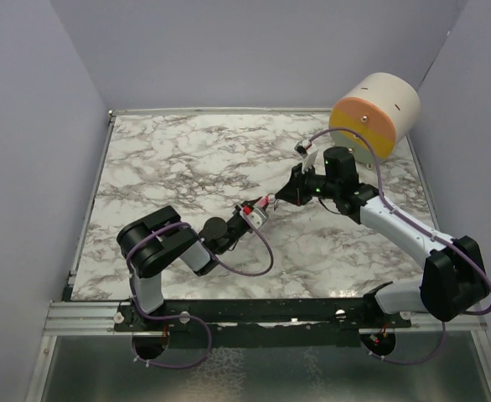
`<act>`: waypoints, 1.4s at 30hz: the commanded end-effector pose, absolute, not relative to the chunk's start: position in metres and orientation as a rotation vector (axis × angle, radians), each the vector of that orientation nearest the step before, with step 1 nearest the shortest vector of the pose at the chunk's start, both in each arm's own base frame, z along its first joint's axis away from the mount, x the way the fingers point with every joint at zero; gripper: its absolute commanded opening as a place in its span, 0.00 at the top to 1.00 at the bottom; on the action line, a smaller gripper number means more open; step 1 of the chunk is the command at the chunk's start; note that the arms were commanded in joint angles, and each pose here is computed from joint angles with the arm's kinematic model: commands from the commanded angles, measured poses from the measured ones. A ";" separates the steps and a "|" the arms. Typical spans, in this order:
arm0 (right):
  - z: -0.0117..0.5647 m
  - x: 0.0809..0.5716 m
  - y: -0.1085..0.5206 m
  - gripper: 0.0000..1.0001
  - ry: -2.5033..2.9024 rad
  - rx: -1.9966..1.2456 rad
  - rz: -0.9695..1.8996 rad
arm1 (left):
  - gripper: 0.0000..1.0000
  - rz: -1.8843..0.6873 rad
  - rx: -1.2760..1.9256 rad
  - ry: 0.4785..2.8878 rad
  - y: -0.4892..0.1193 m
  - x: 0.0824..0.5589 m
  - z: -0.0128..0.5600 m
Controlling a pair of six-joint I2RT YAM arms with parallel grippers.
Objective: Put the keys on the keyring
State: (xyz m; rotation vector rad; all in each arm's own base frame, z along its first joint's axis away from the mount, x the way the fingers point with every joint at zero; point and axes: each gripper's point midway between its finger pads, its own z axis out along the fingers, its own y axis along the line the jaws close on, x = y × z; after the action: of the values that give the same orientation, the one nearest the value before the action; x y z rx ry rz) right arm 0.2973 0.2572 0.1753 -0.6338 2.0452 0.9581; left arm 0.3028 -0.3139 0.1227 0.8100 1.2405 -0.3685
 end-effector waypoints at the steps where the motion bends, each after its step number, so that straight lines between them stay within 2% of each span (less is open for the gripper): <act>1: 0.184 0.295 0.263 0.99 2.050 -0.603 1.022 | 0.69 -0.479 0.716 1.036 -0.327 0.293 0.178; 17: 0.183 0.298 0.265 0.99 2.114 -0.508 1.040 | 0.63 -0.442 0.717 0.996 -0.333 0.283 0.191; 34: 0.182 0.299 0.261 0.99 2.147 -0.474 1.014 | 0.60 -0.192 0.725 0.981 -0.324 0.286 0.195; 37: 0.181 0.300 0.261 0.99 2.151 -0.475 1.006 | 0.54 -0.176 0.718 0.984 -0.319 0.286 0.196; 39: 0.180 0.300 0.261 0.99 2.152 -0.475 1.009 | 0.49 -0.173 0.720 0.985 -0.318 0.286 0.196; 41: 0.180 0.300 0.261 0.99 2.150 -0.478 1.011 | 0.38 -0.179 0.730 0.981 -0.317 0.283 0.195; 42: 0.180 0.300 0.262 0.99 2.152 -0.479 1.013 | 0.37 -0.185 0.737 0.978 -0.318 0.282 0.195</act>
State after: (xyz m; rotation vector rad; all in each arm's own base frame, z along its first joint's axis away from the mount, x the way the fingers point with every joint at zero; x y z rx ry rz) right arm 0.2939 0.2589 0.1732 -0.4835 2.1625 1.0219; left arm 0.2873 -0.3270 0.1306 0.9204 1.1376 -0.1513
